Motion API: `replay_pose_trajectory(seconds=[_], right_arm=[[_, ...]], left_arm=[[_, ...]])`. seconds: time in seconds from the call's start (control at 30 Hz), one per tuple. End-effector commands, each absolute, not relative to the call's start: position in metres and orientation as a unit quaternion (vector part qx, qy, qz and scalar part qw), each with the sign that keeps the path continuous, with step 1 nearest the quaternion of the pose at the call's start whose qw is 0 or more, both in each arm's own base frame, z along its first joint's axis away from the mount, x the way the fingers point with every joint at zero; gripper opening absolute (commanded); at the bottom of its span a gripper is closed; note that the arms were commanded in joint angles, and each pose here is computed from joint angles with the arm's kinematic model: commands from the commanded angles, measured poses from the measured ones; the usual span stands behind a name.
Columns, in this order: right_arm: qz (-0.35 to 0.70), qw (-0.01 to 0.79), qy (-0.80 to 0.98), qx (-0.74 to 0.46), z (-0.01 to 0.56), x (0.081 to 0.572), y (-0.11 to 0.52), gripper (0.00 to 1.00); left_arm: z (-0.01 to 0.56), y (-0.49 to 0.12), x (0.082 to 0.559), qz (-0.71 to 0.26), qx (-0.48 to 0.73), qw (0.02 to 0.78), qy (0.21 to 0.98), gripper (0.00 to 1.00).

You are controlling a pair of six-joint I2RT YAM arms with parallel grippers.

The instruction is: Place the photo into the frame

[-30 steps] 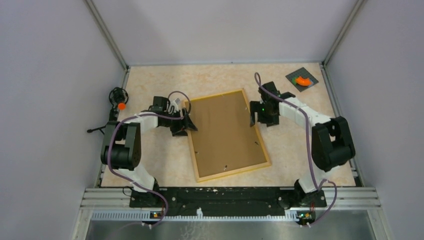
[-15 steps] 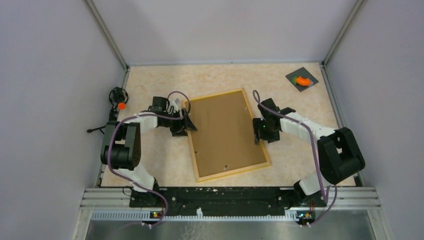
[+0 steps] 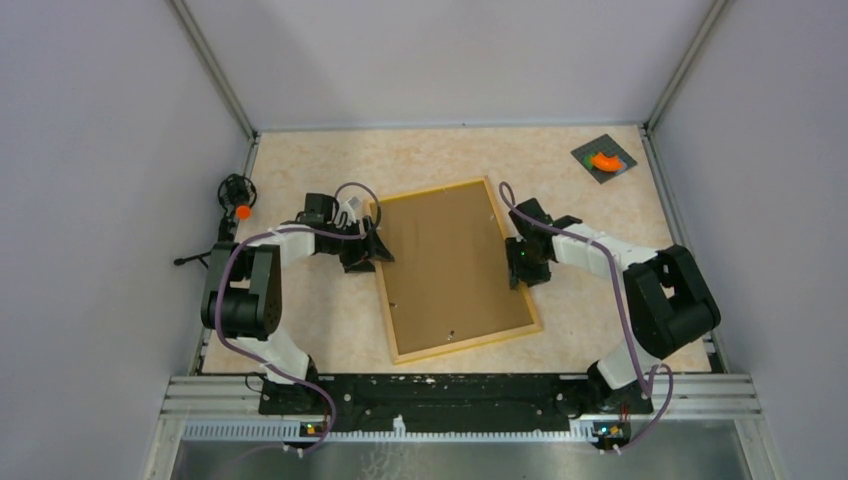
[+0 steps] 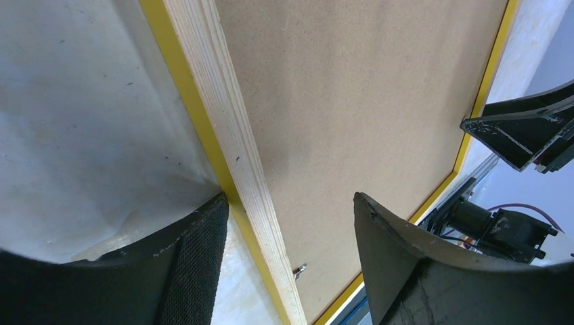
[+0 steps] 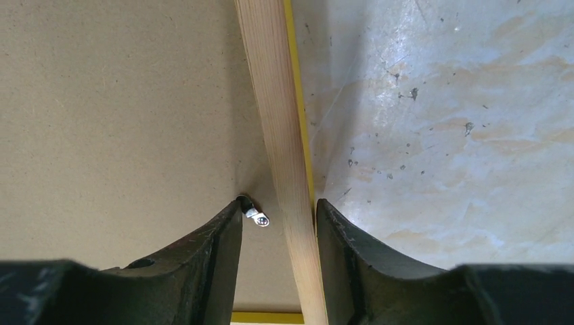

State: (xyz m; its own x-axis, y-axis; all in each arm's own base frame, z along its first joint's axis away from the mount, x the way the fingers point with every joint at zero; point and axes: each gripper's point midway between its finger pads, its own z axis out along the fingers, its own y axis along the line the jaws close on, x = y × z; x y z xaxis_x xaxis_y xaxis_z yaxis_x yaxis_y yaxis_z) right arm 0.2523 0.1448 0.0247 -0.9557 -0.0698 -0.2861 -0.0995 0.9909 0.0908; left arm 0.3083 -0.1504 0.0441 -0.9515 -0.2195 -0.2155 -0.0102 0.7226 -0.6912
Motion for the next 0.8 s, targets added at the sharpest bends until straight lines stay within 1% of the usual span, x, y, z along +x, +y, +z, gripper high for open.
replay_pose_trajectory(seconds=[0.0,0.07,0.1,0.37,0.53,0.57,0.6,0.63,0.67,0.7,0.77], right_arm=[[0.039,0.149,0.987,-0.039,0.02,0.258,0.147,0.38],[0.036,0.145,0.988,-0.029,0.017,0.258,0.146,0.26],[0.034,0.144,0.989,-0.021,0.016,0.258,0.146,0.21],[0.059,0.161,0.985,0.017,0.022,0.263,0.155,0.0],[0.096,0.18,0.979,0.024,0.032,0.276,0.167,0.0],[0.099,0.184,0.978,0.024,0.034,0.279,0.168,0.08],[0.101,0.19,0.976,0.023,0.036,0.284,0.169,0.23],[0.102,0.194,0.976,0.023,0.037,0.287,0.169,0.35],[0.104,0.198,0.974,0.021,0.038,0.292,0.171,0.44],[0.105,0.203,0.973,0.016,0.04,0.297,0.173,0.51],[0.109,0.203,0.973,0.006,0.037,0.306,0.178,0.6]], left_arm=[[0.045,-0.155,0.309,-0.385,-0.058,0.142,0.91,0.72],[0.046,-0.155,0.309,-0.384,-0.057,0.144,0.91,0.72],[0.046,-0.155,0.309,-0.383,-0.056,0.145,0.91,0.72],[0.048,-0.155,0.309,-0.386,-0.055,0.145,0.909,0.72],[0.049,-0.156,0.308,-0.387,-0.055,0.146,0.909,0.72],[0.049,-0.156,0.307,-0.387,-0.055,0.146,0.909,0.72],[0.049,-0.156,0.307,-0.387,-0.055,0.146,0.909,0.72],[0.049,-0.156,0.306,-0.388,-0.055,0.146,0.908,0.73],[0.05,-0.156,0.305,-0.39,-0.056,0.145,0.908,0.75],[0.05,-0.157,0.303,-0.392,-0.057,0.144,0.907,0.77],[0.053,-0.161,0.299,-0.405,-0.065,0.144,0.901,0.79]])
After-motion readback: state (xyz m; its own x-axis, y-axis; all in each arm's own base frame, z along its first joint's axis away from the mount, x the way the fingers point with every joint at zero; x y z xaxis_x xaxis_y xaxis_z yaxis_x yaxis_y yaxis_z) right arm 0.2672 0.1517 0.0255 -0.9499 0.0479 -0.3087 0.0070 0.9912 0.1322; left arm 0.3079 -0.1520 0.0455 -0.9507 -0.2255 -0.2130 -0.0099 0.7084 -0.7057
